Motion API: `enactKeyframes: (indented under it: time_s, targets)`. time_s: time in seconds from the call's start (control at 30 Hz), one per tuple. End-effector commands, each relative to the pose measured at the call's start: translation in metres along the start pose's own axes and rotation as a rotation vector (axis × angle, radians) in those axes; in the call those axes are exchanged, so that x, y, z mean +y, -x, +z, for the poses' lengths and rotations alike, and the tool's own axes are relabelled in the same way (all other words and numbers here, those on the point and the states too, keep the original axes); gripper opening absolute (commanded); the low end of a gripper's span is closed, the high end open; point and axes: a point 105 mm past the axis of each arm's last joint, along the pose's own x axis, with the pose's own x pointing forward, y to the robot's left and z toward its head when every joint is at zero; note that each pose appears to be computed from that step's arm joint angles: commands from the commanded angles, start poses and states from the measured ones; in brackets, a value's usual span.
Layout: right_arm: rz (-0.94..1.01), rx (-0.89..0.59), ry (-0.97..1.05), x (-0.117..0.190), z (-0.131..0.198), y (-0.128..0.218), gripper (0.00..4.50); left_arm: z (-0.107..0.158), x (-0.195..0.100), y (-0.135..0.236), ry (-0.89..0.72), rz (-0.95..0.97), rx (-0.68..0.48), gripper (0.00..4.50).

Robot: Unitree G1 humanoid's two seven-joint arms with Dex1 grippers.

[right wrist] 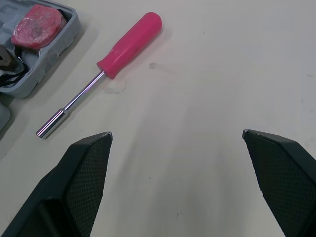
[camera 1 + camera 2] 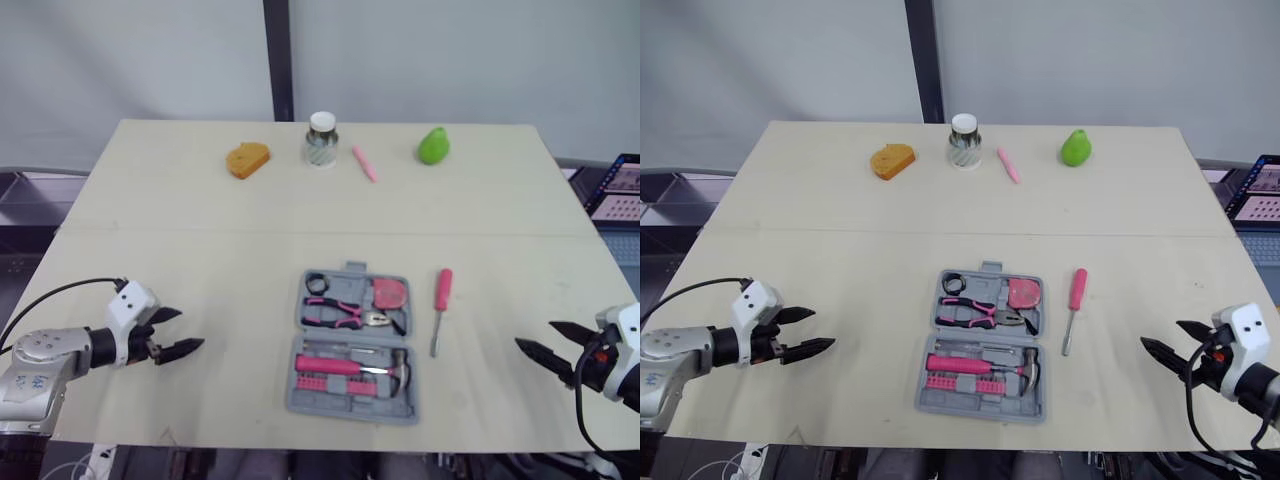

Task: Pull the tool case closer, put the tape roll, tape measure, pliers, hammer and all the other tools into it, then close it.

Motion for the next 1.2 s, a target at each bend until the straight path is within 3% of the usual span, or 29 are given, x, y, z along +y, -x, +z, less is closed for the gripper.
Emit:
enactKeyframes:
  time_s: [0.03,0.23,0.4,0.57,0.67,0.9,1.2]
  targets:
    - [-0.028,-0.036,-0.012,0.001,0.007,0.002,4.5,0.007,0.001,0.004,-0.016,0.001,-0.03,4.45]
    - [-0.108,-0.078,-0.069,-0.004,0.007,0.005,4.5,0.009,0.019,0.022,0.025,0.093,-0.094,4.45]
    - [-0.096,0.008,-0.016,-0.001,0.003,-0.002,4.5,0.009,0.027,0.033,0.017,0.159,-0.159,4.45]
    - [-0.085,-0.017,-0.023,0.031,0.014,-0.036,4.5,0.045,-0.005,0.008,-0.065,-0.024,-0.231,4.45]
    - [-0.123,-0.035,-0.041,0.051,0.02,-0.06,4.5,0.065,-0.038,-0.018,-0.15,-0.181,-0.256,4.45]
    - [-0.278,-0.071,-0.109,0.062,0.027,-0.096,4.5,0.115,-0.114,-0.071,-0.303,-0.492,-0.384,4.45]
    - [-0.388,-0.076,-0.131,0.074,0.031,-0.126,4.5,0.157,-0.16,-0.112,-0.44,-0.587,-0.528,4.45]
